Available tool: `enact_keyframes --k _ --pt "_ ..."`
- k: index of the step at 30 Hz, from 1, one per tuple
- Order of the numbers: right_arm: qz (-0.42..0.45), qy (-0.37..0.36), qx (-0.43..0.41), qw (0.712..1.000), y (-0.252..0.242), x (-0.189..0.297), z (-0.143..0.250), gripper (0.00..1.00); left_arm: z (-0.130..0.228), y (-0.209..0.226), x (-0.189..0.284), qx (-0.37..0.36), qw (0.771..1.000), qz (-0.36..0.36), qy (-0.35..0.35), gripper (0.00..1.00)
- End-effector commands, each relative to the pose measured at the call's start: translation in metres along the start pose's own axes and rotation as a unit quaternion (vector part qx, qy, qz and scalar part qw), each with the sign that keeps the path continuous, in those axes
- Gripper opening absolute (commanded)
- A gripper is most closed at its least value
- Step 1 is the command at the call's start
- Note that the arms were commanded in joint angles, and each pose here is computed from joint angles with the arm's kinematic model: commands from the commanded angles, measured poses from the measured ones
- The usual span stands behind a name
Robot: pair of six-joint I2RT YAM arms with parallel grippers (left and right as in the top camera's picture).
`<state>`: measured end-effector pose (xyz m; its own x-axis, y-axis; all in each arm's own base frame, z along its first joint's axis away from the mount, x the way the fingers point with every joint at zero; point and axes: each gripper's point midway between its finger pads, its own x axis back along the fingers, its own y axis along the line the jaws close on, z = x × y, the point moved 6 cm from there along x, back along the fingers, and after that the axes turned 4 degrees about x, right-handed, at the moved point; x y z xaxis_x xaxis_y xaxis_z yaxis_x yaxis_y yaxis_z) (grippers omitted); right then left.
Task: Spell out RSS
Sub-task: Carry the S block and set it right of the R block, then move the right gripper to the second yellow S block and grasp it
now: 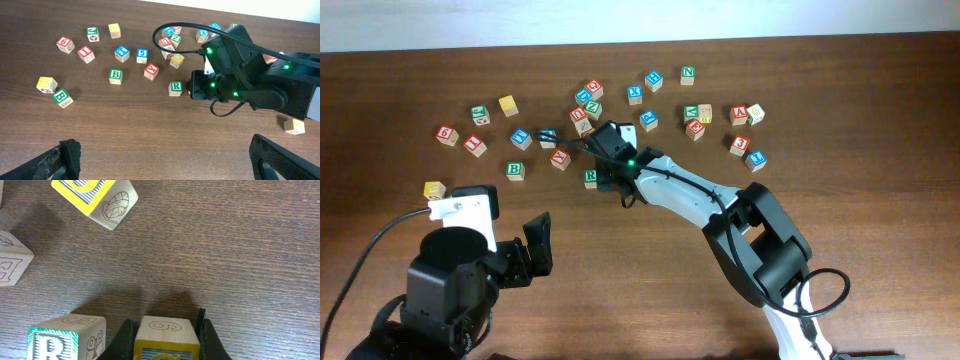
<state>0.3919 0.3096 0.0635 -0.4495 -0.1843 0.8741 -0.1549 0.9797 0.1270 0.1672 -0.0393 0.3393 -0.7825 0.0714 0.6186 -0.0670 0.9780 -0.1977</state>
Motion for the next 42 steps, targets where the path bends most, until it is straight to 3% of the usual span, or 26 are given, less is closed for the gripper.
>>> enact_keyframes --k 1,13,21,27,31,35,36,37,38,39,42 --pt "0.003 -0.007 -0.002 1.000 0.004 -0.001 -0.002 0.13 -0.001 0.001 0.001 0.005 1.000 -0.003 -0.004 0.99" --pt "-0.001 -0.012 0.002 1.000 0.010 -0.001 -0.002 0.33 -0.001 0.001 0.001 0.005 1.000 -0.003 -0.004 0.99" --pt "-0.003 -0.028 -0.011 1.000 0.001 -0.002 -0.013 0.36 -0.001 0.001 0.001 0.005 1.000 -0.003 -0.004 0.99" --pt "-0.010 -0.070 -0.023 0.997 -0.015 0.000 -0.045 0.41 -0.001 0.001 0.001 0.005 1.000 -0.003 -0.004 0.99" --pt "-0.006 -0.092 0.005 0.996 -0.019 0.024 -0.081 0.42 -0.001 0.001 0.001 0.005 1.000 -0.003 -0.004 0.99" --pt "0.033 -0.050 0.022 0.998 -0.049 0.088 -0.110 0.43 -0.001 0.001 0.001 0.005 1.000 -0.003 -0.004 0.99" --pt "0.043 -0.039 0.015 0.998 -0.061 0.104 -0.111 0.47 -0.001 0.001 0.001 0.005 1.000 -0.003 -0.004 0.99" --pt "0.052 -0.027 0.004 0.998 -0.077 0.125 -0.111 0.60 -0.001 0.001 0.001 0.005 1.000 -0.003 -0.004 0.99" --pt "0.063 -0.019 -0.007 0.998 -0.093 0.147 -0.110 0.86 -0.001 0.001 0.001 0.005 1.000 -0.003 -0.004 0.99" --pt "0.074 -0.012 -0.022 0.997 -0.113 0.176 -0.107 0.99 -0.001 0.001 0.001 0.005 1.000 -0.003 -0.004 0.99" --pt "0.100 0.005 -0.048 0.994 -0.153 0.236 -0.092 0.98 -0.001 0.001 0.001 0.005 1.000 -0.003 -0.004 0.99"
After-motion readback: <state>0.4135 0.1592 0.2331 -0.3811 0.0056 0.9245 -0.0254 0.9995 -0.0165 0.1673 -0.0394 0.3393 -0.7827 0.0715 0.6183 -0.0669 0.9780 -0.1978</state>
